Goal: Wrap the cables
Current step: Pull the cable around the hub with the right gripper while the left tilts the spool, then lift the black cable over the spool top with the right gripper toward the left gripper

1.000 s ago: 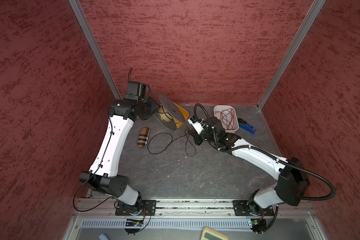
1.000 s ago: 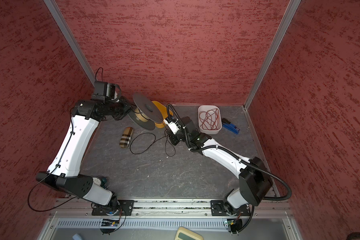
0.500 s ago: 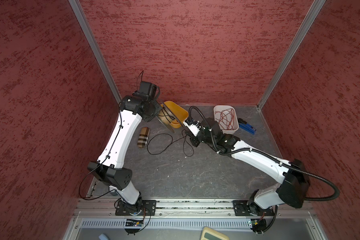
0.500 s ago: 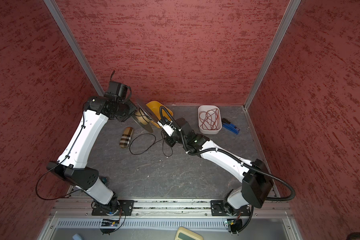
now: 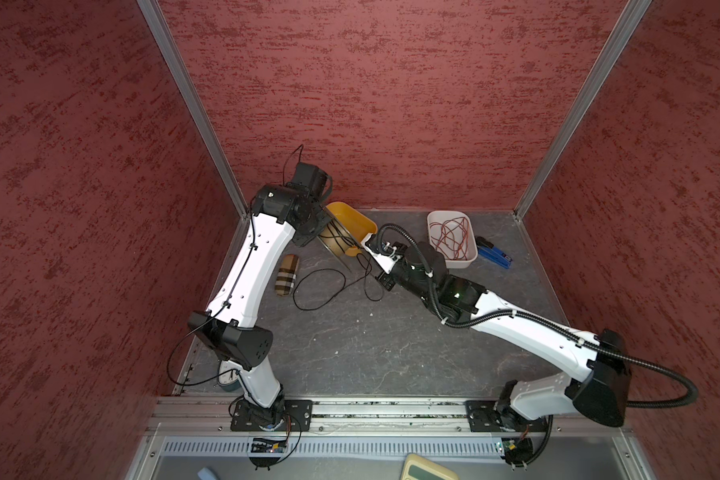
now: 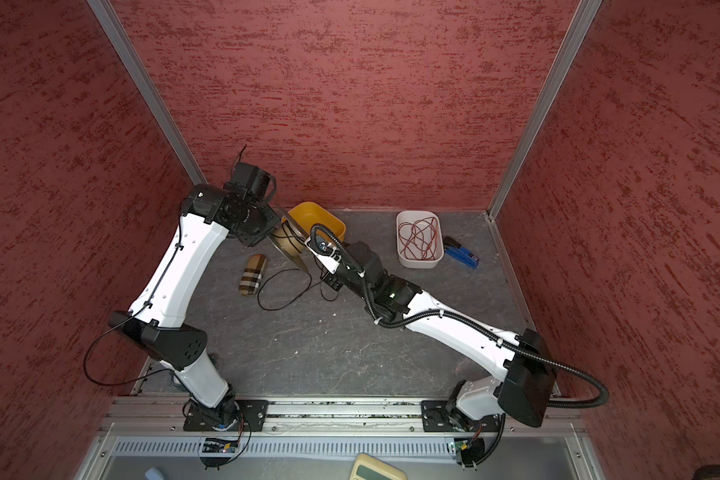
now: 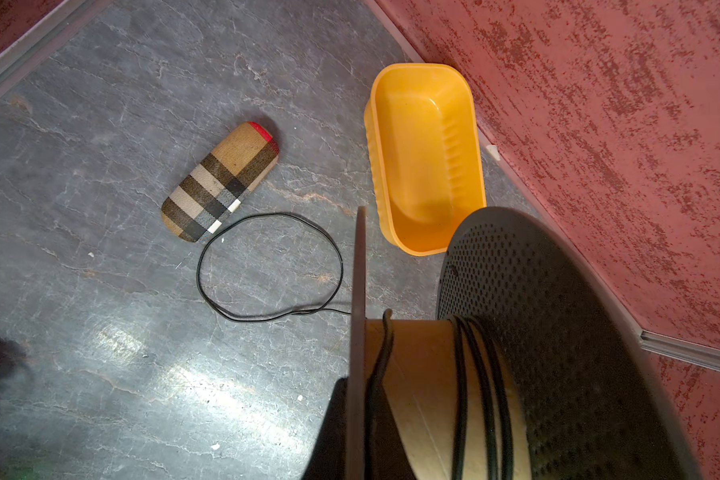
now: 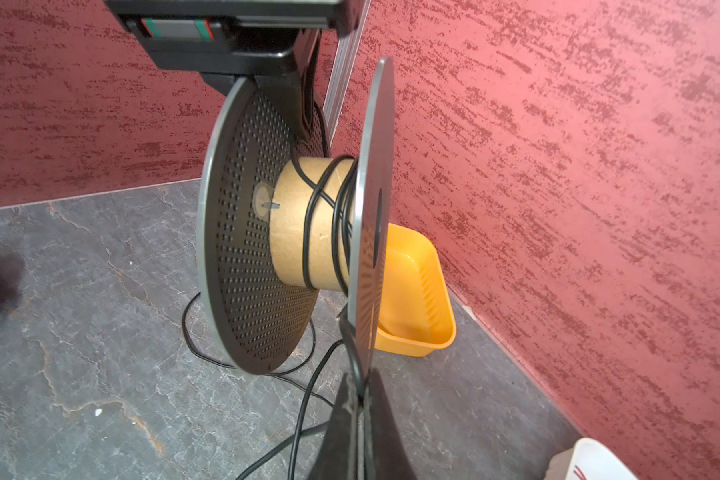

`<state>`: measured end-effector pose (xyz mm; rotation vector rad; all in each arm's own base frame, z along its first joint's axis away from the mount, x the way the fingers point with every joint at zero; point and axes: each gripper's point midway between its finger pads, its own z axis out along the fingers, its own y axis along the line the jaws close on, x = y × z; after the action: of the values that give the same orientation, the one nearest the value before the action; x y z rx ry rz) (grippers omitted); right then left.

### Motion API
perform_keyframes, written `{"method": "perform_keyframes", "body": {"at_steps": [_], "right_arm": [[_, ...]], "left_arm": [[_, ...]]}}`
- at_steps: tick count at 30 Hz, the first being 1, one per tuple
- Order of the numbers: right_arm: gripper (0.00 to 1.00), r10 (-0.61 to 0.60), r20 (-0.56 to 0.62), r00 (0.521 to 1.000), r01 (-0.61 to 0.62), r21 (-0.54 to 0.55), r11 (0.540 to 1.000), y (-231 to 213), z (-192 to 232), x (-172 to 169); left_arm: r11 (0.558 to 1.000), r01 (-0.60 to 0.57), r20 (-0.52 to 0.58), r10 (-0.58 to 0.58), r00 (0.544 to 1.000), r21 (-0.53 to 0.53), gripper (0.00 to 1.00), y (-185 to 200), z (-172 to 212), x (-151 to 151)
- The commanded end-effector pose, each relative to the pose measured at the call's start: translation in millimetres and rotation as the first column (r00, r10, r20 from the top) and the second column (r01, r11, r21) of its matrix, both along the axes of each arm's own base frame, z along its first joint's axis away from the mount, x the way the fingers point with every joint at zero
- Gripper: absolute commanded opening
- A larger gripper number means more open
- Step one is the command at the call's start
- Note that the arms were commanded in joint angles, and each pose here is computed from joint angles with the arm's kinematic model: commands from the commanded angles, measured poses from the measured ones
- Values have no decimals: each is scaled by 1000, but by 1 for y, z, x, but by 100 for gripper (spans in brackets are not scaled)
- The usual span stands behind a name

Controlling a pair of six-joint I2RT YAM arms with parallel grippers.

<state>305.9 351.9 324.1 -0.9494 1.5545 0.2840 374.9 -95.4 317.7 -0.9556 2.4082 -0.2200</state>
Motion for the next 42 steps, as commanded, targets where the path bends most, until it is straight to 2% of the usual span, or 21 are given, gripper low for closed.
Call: {"method": "perform_keyframes", "body": {"at_steps": [1, 7, 12, 19, 29, 33, 36, 39, 42], "right_arm": [[0, 43, 123, 991, -49, 49, 998, 5, 40, -8], [0, 92, 100, 991, -96, 27, 995, 14, 31, -22], [0, 97, 75, 992, -98, 7, 995, 12, 21, -29], [0, 160, 21, 987, -160, -13, 987, 12, 4, -45], [0, 229, 86, 970, -227, -34, 973, 37, 22, -61], [0, 153, 148, 977, -149, -39, 988, 40, 35, -48], [0, 46, 190, 981, -43, -18, 999, 34, 46, -32], [0, -75, 228, 971, 76, 5, 997, 23, 56, -16], [0, -134, 244, 960, 134, 19, 991, 16, 61, -9]], "left_arm": [[999, -45, 21, 45, 999, 29, 0, 11, 6, 2], [999, -44, 16, 44, 999, 26, 0, 17, 7, 2], [998, -10, 44, 13, 999, -61, 0, 20, 11, 4], [992, -60, 102, 72, 992, -112, 0, 39, 19, 0], [996, -83, 62, 84, 995, -20, 0, 30, 9, 7], [998, -56, 41, 55, 998, 32, 0, 23, 7, 9], [996, -34, 15, 33, 999, 87, 0, 21, 4, 9], [988, -9, -16, 11, 1000, 152, 0, 22, 1, 7], [979, 10, -35, -3, 999, 206, 0, 24, 0, 4]]}}
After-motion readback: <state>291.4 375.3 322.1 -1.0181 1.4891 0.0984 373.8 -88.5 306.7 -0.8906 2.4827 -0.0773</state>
